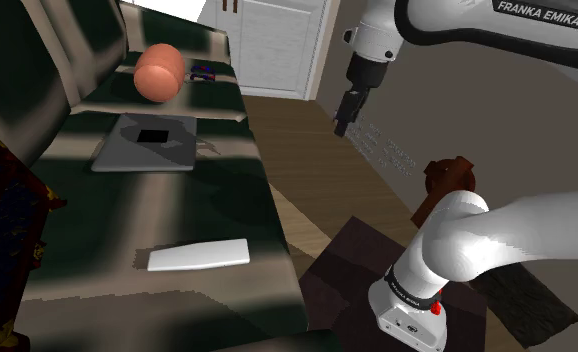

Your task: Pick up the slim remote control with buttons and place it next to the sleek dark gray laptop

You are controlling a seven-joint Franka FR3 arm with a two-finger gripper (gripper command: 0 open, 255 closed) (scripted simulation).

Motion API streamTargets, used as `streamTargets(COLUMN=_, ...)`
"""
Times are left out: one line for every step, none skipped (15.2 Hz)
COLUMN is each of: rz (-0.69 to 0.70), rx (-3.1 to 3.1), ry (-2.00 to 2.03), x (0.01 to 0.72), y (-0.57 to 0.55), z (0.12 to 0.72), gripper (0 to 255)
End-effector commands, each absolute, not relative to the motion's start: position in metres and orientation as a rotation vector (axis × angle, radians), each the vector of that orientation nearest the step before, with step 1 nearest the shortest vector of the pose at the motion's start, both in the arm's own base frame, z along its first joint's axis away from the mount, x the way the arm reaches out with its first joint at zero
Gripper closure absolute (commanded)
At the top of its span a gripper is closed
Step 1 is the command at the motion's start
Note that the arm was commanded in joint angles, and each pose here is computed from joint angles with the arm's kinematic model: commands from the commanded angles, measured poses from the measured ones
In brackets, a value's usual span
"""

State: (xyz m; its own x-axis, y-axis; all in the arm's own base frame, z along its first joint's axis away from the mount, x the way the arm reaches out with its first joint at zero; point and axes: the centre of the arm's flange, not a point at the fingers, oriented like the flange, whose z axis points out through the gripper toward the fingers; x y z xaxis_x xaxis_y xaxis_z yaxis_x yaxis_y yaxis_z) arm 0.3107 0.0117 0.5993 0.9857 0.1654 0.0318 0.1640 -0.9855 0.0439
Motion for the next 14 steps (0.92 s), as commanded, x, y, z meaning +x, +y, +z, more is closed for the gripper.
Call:
streamTargets(rz=0.055, rx=3.089, ry=0.256, x=0.311, y=0.012, z=0.599, gripper=0)
streamTargets(rz=0.053, rx=3.087, ry=0.292, x=0.318, y=0.02, z=0.592, gripper=0)
streamTargets(rz=0.052, rx=3.084, ry=0.327, x=0.325, y=0.029, z=0.585, gripper=0)
streamTargets(rz=0.051, rx=3.081, ry=0.363, x=0.331, y=0.038, z=0.578, gripper=0)
streamTargets(rz=0.049, rx=3.078, ry=0.398, x=0.338, y=0.047, z=0.571, gripper=0)
streamTargets(rz=0.048, rx=3.074, ry=0.433, x=0.344, y=0.056, z=0.564, gripper=0)
streamTargets(rz=0.046, rx=3.07, ry=0.469, x=0.35, y=0.065, z=0.557, gripper=0)
streamTargets(rz=0.045, rx=3.065, ry=0.504, x=0.356, y=0.075, z=0.55, gripper=0)
streamTargets(rz=0.043, rx=3.06, ry=0.539, x=0.361, y=0.084, z=0.543, gripper=0)
streamTargets(rz=0.042, rx=3.055, ry=0.574, x=0.367, y=0.094, z=0.536, gripper=0)
streamTargets(rz=0.04, rx=3.049, ry=0.609, x=0.372, y=0.104, z=0.529, gripper=0)
streamTargets(rz=0.039, rx=3.043, ry=0.644, x=0.377, y=0.114, z=0.522, gripper=0)
streamTargets(rz=0.038, rx=3.036, ry=0.679, x=0.381, y=0.124, z=0.515, gripper=0)
streamTargets(rz=0.036, rx=3.029, ry=0.714, x=0.386, y=0.134, z=0.508, gripper=0)
